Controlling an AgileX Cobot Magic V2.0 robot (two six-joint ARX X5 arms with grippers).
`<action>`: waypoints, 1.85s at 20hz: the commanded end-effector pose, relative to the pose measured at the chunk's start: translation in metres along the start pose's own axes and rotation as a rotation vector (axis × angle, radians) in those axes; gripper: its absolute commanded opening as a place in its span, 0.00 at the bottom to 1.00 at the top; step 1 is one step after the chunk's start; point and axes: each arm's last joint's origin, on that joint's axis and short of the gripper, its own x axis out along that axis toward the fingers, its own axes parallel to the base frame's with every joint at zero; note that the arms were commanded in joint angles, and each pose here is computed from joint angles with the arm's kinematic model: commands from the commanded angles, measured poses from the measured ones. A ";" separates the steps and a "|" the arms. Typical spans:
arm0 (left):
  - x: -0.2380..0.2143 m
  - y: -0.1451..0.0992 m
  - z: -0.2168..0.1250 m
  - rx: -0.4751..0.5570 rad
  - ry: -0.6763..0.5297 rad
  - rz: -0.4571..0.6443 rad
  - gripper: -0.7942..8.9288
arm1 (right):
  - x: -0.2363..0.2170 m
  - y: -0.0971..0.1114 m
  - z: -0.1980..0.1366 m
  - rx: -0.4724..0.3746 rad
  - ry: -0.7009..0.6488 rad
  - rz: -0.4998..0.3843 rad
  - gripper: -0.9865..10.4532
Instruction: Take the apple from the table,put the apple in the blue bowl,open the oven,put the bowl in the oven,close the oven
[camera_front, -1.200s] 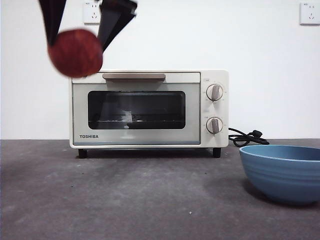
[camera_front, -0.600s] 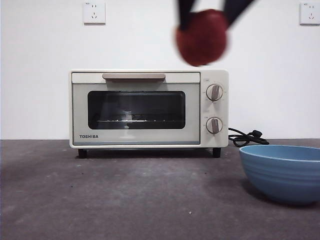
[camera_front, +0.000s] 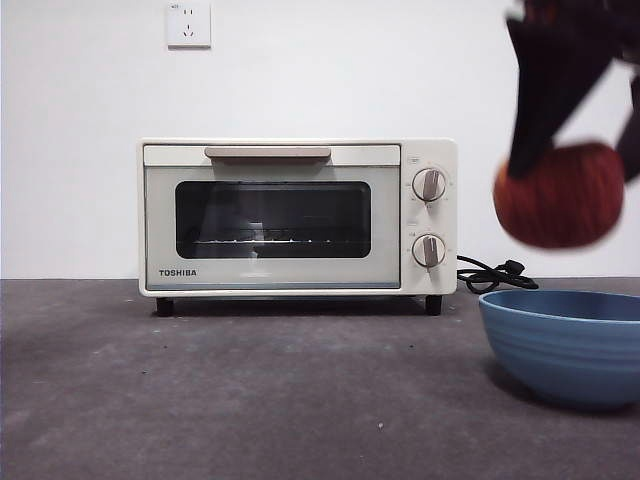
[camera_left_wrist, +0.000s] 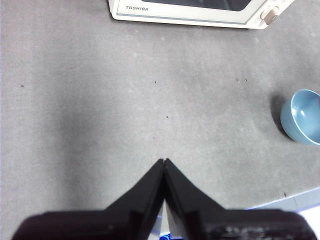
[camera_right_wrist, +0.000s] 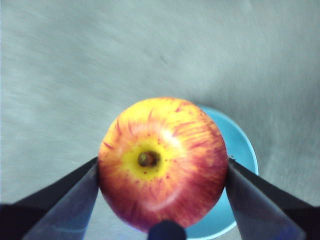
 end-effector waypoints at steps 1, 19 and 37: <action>0.002 0.000 0.004 0.000 -0.006 -0.009 0.08 | 0.016 -0.003 -0.011 0.039 0.006 -0.006 0.08; 0.016 0.003 0.017 0.000 0.009 -0.015 0.08 | 0.075 -0.013 -0.031 0.066 0.118 -0.036 0.19; 0.070 -0.003 0.069 0.107 -0.061 -0.314 0.08 | -0.048 -0.002 0.005 0.053 -0.152 0.013 0.34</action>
